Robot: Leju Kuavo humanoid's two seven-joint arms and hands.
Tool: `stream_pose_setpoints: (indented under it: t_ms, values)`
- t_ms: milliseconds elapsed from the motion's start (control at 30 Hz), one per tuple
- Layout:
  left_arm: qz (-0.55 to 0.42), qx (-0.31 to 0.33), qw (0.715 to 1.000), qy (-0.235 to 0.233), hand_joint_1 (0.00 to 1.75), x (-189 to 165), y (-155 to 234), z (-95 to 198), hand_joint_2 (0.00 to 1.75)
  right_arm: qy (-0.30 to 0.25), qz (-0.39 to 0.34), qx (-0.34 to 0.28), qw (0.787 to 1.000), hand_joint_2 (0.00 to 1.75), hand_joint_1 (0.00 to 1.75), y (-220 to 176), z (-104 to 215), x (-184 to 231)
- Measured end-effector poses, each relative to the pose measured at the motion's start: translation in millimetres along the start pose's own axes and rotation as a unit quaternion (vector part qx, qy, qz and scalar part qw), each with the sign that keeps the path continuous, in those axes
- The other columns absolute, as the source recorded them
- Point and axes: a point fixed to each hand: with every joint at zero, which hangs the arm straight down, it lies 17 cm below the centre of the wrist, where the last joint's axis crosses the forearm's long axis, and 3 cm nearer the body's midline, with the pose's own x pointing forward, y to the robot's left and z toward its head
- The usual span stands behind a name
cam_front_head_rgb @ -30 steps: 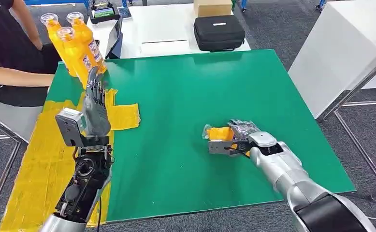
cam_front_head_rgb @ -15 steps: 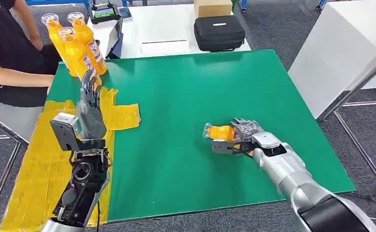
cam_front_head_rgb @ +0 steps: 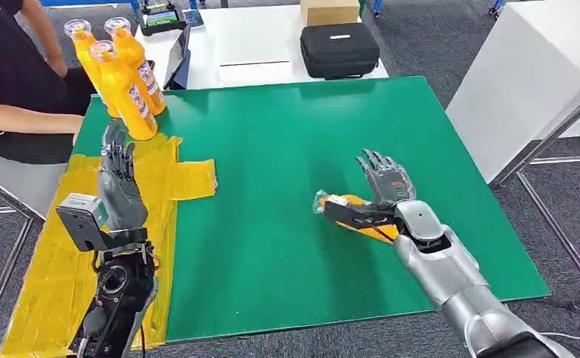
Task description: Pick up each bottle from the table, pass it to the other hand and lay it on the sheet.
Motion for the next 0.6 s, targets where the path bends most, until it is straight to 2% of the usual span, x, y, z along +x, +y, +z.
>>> stream_pose_setpoints:
  t_ms: [100, 133, 233, 333, 400, 600]
  values:
    - [-0.005, 0.001, 1.0, -0.005, 0.0, 3, 3, 0, 0.0, 0.006, -0.02, -0.089, 0.996, 0.0, 0.0, -47, 13, 1]
    - [-0.006, 0.001, 1.0, -0.006, 0.0, 4, 3, 0, 0.0, 0.005, -0.03, -0.117, 0.993, 1.75, 0.0, -63, 20, 1]
    - [-0.01, 0.003, 1.0, -0.004, 0.0, 3, 6, 3, 0.0, -0.007, -0.063, -0.194, 0.979, 1.75, 0.0, -102, 57, 4]
    - [-0.013, 0.009, 1.0, -0.002, 0.0, 2, 10, 5, 0.0, -0.017, -0.083, -0.218, 0.972, 1.75, 0.0, -115, 85, 7]
    - [-0.015, 0.013, 1.0, -0.004, 0.0, 2, 13, 5, 0.0, -0.019, -0.101, -0.198, 0.975, 1.75, 0.0, -110, 96, 11]
    - [-0.021, 0.026, 0.999, -0.004, 0.0, 6, 28, 13, 0.0, -0.021, -0.12, -0.064, 0.99, 1.75, 0.0, -62, 116, 30]
